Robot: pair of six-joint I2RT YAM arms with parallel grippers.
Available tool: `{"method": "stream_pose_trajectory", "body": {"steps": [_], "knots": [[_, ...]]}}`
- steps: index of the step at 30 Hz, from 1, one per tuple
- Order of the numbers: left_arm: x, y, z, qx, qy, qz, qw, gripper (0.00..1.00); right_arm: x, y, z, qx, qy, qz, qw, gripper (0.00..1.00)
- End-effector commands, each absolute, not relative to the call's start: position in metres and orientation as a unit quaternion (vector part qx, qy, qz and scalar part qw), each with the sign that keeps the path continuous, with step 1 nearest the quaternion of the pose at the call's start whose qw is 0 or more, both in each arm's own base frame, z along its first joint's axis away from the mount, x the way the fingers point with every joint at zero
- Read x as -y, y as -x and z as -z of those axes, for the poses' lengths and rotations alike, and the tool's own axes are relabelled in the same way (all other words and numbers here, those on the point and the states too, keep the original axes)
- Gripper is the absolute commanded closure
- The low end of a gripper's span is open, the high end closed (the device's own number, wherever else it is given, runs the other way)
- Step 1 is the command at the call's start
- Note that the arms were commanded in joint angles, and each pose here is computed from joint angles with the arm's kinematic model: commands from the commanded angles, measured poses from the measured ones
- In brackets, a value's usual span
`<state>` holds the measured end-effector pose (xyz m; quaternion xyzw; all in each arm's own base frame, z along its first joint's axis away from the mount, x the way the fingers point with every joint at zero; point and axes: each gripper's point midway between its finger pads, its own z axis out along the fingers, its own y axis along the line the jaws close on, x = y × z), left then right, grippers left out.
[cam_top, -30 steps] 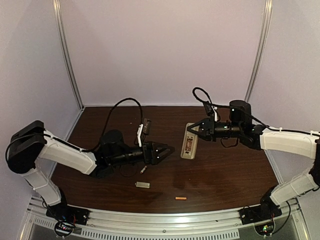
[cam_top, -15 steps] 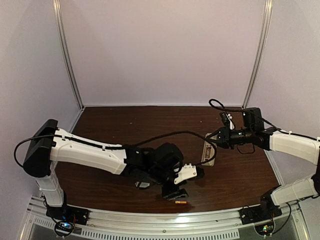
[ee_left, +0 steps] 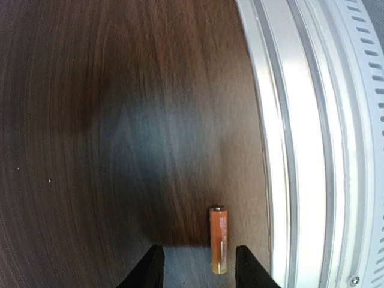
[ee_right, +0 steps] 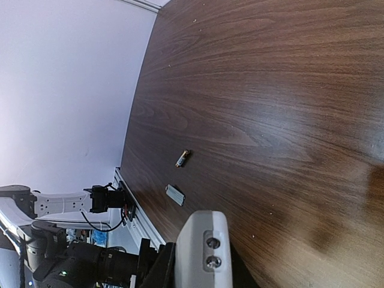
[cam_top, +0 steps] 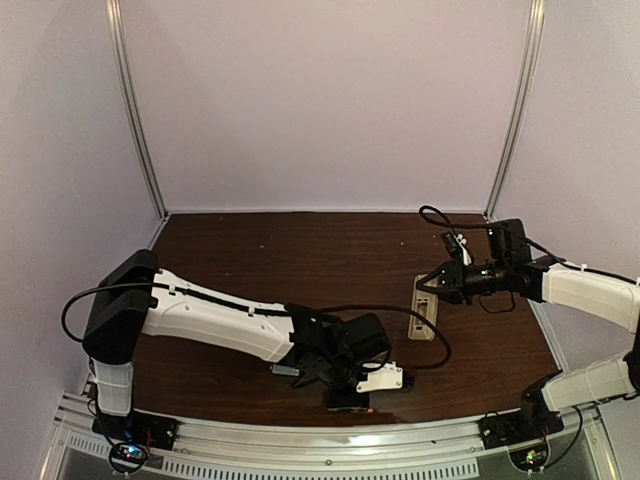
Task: Load the batteries into the remote control
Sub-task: Pick up the battery from the center of the board.
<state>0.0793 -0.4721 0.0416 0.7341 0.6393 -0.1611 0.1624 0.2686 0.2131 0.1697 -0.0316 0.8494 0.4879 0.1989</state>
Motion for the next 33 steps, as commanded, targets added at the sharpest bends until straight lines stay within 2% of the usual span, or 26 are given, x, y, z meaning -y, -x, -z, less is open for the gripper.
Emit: {"method": "stream_pose_trajectory", "body": {"steps": [1,6,10,12,16,21,29,33], "knots": [[0.477,-0.074,-0.027,-0.616,-0.760,0.138,0.153,0.59,-0.213,-0.264,-0.166,-0.849,0.038,-0.493,0.188,1.00],[0.476,-0.070,-0.015,-0.610,-0.769,0.134,0.135,0.63,-0.213,-0.262,-0.167,-0.849,0.039,-0.493,0.186,1.00],[0.469,-0.073,-0.004,-0.613,-0.771,0.113,0.128,0.72,-0.213,-0.263,-0.167,-0.850,0.040,-0.492,0.187,1.00],[0.467,-0.077,-0.003,-0.616,-0.771,0.101,0.131,0.84,-0.213,-0.263,-0.166,-0.851,0.039,-0.491,0.185,1.00],[0.461,-0.078,-0.007,-0.602,-0.782,0.093,0.133,1.00,-0.214,-0.260,-0.159,-0.853,0.037,-0.492,0.168,1.00],[0.454,-0.081,-0.032,-0.571,-0.798,0.090,0.170,1.00,-0.225,-0.240,-0.149,-0.857,0.054,-0.498,0.125,1.00],[0.449,-0.083,-0.128,-0.490,-0.800,0.125,0.324,1.00,-0.261,-0.196,-0.136,-0.855,0.114,-0.504,0.032,1.00],[0.447,-0.075,-0.161,-0.435,-0.813,0.138,0.362,1.00,-0.284,-0.171,-0.127,-0.858,0.161,-0.488,-0.017,1.00]]}}
